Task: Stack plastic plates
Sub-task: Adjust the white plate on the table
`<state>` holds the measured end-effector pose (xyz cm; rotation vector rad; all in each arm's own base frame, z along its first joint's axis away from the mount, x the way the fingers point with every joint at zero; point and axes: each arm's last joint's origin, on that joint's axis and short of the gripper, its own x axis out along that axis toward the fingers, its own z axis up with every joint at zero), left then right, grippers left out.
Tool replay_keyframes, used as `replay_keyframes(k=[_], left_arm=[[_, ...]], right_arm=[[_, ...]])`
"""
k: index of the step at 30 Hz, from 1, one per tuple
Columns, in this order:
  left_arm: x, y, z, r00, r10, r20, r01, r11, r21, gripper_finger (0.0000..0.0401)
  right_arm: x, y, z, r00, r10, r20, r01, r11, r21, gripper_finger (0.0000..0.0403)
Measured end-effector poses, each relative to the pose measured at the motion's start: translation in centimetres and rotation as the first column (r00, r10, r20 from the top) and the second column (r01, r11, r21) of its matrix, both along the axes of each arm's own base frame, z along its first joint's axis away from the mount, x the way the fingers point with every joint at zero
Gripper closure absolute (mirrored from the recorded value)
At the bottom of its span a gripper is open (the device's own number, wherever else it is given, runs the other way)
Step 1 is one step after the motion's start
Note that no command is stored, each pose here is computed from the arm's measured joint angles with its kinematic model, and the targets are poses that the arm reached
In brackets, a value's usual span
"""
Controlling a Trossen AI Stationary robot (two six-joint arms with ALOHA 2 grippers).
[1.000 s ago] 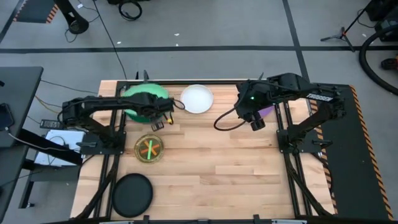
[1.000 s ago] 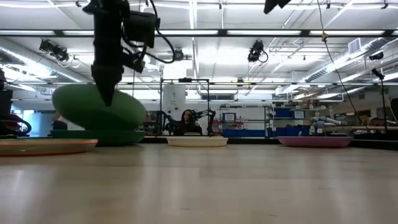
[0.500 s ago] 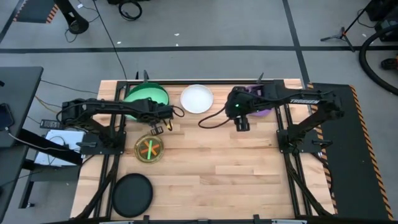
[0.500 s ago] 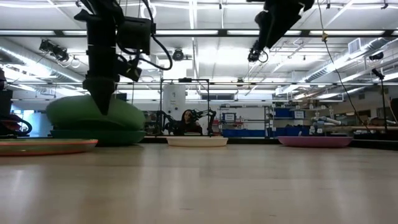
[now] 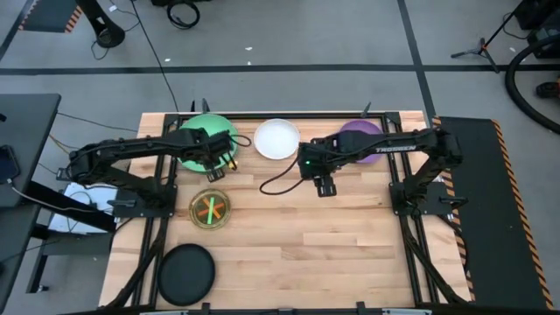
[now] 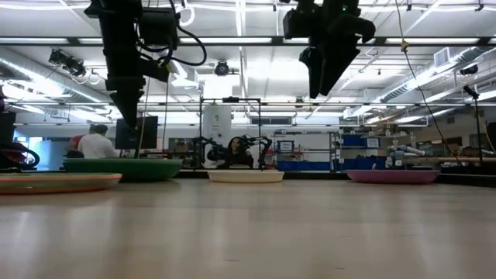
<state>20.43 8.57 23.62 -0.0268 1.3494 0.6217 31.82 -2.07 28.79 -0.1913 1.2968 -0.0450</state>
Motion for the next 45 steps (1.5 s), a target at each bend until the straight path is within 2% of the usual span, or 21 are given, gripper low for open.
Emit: replay_keyframes(k=[6, 9, 11, 14, 15, 17, 21, 24, 27, 30, 32, 35, 37, 39, 40, 42, 45], left_arm=[[-0.5, 1.4, 0.5, 0.987, 0.103, 0.124, -0.094, 0.992, -0.080, 0.0305], [0.6, 1.5, 0.9, 0.957, 0.115, 0.265, -0.084, 0.989, -0.124, 0.0314], [1.4, 1.4, 2.0, 0.901, 0.092, 0.424, -0.032, 0.989, -0.147, 0.0322], [1.9, 0.9, 4.7, 0.764, 0.033, 0.644, 0.040, 0.994, -0.098, 0.0335], [1.6, 0.6, 5.7, 0.726, 0.007, 0.687, 0.055, 0.996, -0.069, 0.0340], [0.3, 0.4, 7.2, 0.684, -0.046, 0.728, 0.071, 0.997, -0.003, 0.0350], [-3.6, 0.4, 9.1, 0.674, -0.058, 0.737, 0.019, 0.998, 0.061, 0.0372], [-6.4, 0.1, 10.3, 0.641, -0.040, 0.766, -0.033, 0.996, 0.079, 0.0389], [-8.3, -0.6, 11.5, 0.551, -0.076, 0.831, 0.008, 0.996, 0.086, 0.0395], [-9.3, -1.2, 12.5, 0.451, -0.107, 0.886, 0.070, 0.994, 0.085, 0.0394], [-9.6, -1.7, 13.1, 0.380, -0.129, 0.916, 0.138, 0.987, 0.082, 0.0392], [-9.6, -2.3, 14.1, 0.244, -0.152, 0.958, 0.273, 0.959, 0.083, 0.0391], [-9.5, -2.7, 14.9, 0.154, -0.139, 0.978, 0.359, 0.930, 0.076, 0.0391], [-9.3, -3.0, 15.4, 0.095, -0.095, 0.991, 0.409, 0.911, 0.048, 0.0390], [-9.2, -3.2, 15.6, 0.081, -0.064, 0.995, 0.424, 0.905, 0.023, 0.0390], [-9.0, -3.6, 15.5, 0.089, 0.003, 0.996, 0.459, 0.888, -0.044, 0.0383], [-8.7, -4.3, 14.9, 0.153, 0.051, 0.987, 0.507, 0.853, -0.123, 0.0357]], right_arm=[[1.8, 0.0, -1.8, 1.000, -0.008, 0.013, 0.008, 1.000, 0.027, 0.0165], [4.3, -0.6, -3.7, 0.996, 0.015, 0.088, -0.019, 0.998, 0.051, 0.0165], [5.9, -1.3, -5.5, 0.993, 0.006, 0.119, -0.013, 0.998, 0.059, 0.0165], [7.4, -2.9, -7.6, 0.996, -0.021, 0.084, 0.022, 1.000, -0.002, 0.0166], [7.6, -3.4, -8.0, 0.998, -0.021, 0.064, 0.023, 0.999, -0.030, 0.0167], [7.8, -4.5, -8.9, 0.999, -0.021, 0.027, 0.023, 0.996, -0.081, 0.0172], [7.8, -6.5, -9.5, 1.000, -0.018, 0.001, 0.018, 0.993, -0.115, 0.0186], [8.2, -7.7, -9.1, 0.998, -0.007, 0.068, 0.016, 0.991, -0.135, 0.0196], [8.4, -8.8, -8.9, 0.993, 0.030, 0.114, -0.014, 0.990, -0.141, 0.0205], [8.8, -9.4, -9.3, 0.986, 0.068, 0.150, -0.053, 0.994, -0.098, 0.0214], [8.9, -9.6, -10.6, 0.990, 0.079, 0.115, -0.070, 0.995, -0.075, 0.0220], [9.1, -9.8, -12.5, 0.995, 0.083, 0.063, -0.079, 0.995, -0.053, 0.0225], [9.3, -9.9, -13.3, 0.997, 0.058, 0.048, -0.054, 0.995, -0.078, 0.0227], [9.5, -10.1, -13.9, 0.998, 0.026, 0.052, -0.022, 0.996, -0.088, 0.0228], [9.5, -10.1, -14.0, 0.999, 0.010, 0.053, -0.005, 0.997, -0.081, 0.0228], [9.7, -10.1, -13.8, 0.996, -0.022, 0.081, 0.028, 0.997, -0.076, 0.0228], [9.4, -10.1, -12.6, 0.991, -0.070, 0.114, 0.078, 0.995, -0.064, 0.0228]])
